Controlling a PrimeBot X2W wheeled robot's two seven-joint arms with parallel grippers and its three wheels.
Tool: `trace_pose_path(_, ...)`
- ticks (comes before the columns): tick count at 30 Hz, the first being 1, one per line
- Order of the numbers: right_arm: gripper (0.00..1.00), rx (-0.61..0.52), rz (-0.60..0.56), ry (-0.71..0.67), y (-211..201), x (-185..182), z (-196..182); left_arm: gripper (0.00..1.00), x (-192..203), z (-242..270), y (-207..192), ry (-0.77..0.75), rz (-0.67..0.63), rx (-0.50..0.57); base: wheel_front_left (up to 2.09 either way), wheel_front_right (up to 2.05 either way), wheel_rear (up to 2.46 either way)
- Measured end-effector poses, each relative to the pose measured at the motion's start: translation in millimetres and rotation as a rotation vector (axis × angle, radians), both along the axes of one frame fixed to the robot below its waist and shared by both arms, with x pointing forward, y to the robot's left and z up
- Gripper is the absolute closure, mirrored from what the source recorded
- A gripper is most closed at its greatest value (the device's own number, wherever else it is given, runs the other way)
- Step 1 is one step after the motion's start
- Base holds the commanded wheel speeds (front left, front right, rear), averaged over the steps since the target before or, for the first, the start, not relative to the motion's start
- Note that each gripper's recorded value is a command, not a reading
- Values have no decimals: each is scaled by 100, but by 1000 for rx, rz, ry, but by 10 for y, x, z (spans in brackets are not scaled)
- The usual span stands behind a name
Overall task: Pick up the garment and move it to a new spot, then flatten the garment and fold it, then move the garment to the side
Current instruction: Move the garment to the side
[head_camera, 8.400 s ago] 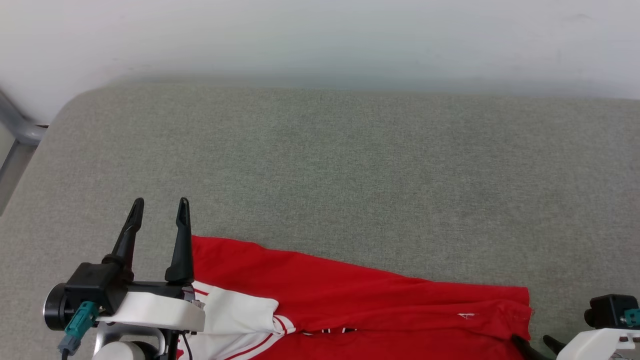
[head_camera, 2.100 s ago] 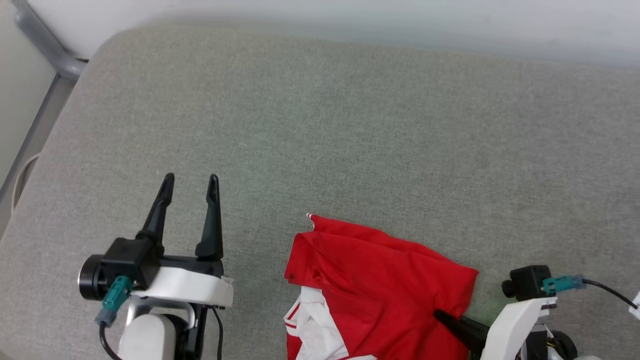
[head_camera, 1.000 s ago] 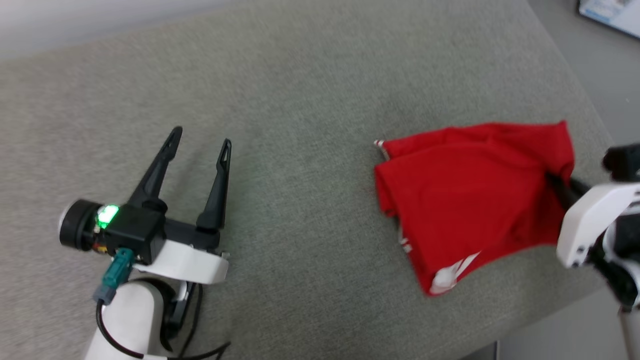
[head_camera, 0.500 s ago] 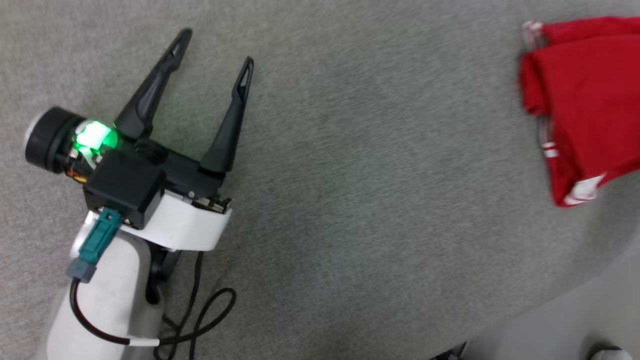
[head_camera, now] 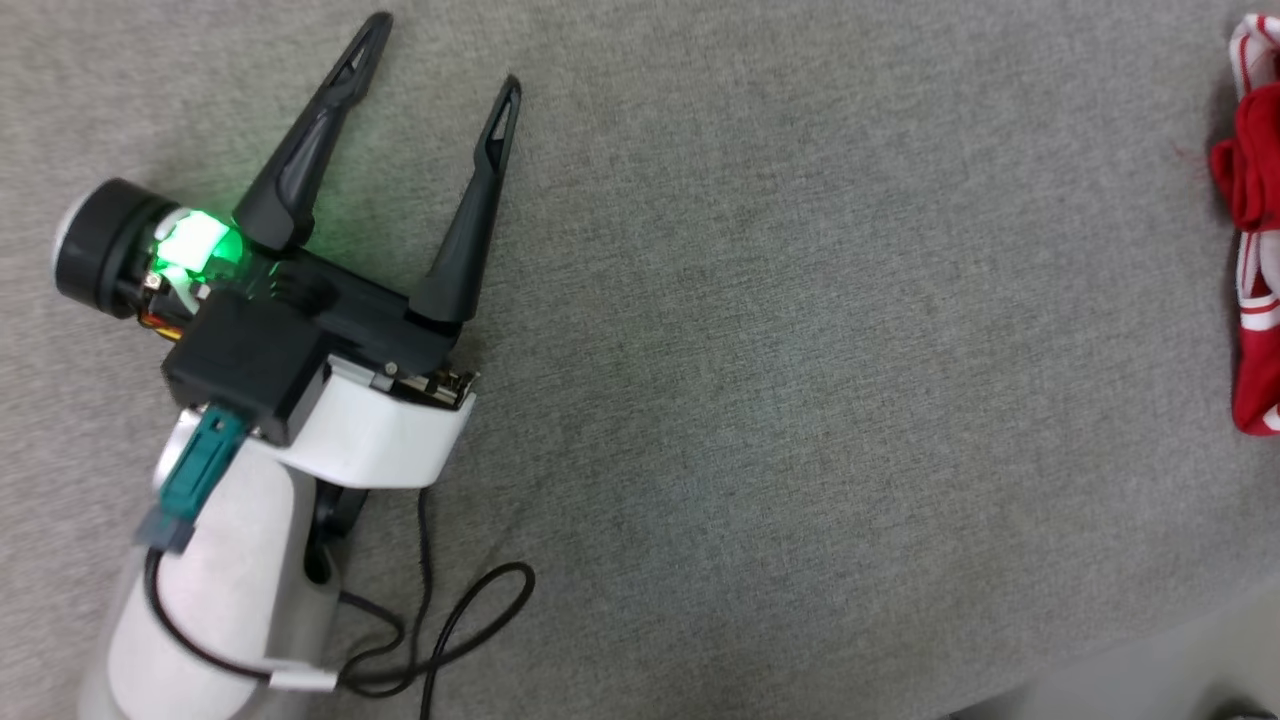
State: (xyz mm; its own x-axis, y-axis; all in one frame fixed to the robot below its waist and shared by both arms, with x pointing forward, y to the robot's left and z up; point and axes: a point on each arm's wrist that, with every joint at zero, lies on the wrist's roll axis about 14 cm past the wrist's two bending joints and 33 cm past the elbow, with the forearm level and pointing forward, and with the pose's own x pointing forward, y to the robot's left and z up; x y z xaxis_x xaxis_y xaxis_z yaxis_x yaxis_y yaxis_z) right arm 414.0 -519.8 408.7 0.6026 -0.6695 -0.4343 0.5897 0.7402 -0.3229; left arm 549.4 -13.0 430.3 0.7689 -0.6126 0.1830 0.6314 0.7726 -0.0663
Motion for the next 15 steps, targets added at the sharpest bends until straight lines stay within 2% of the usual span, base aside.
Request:
trace_pose_path(8, 0, -140, 87, -233, 28, 156, 544, 0, -128, 91, 110, 34, 53, -9, 0, 0, 0)
trace_pose_path(15, 0, -123, 223, -384, 487, 210, 722, 0, -314, 266, 342, 69, 150, -12, 0, 0, 0)
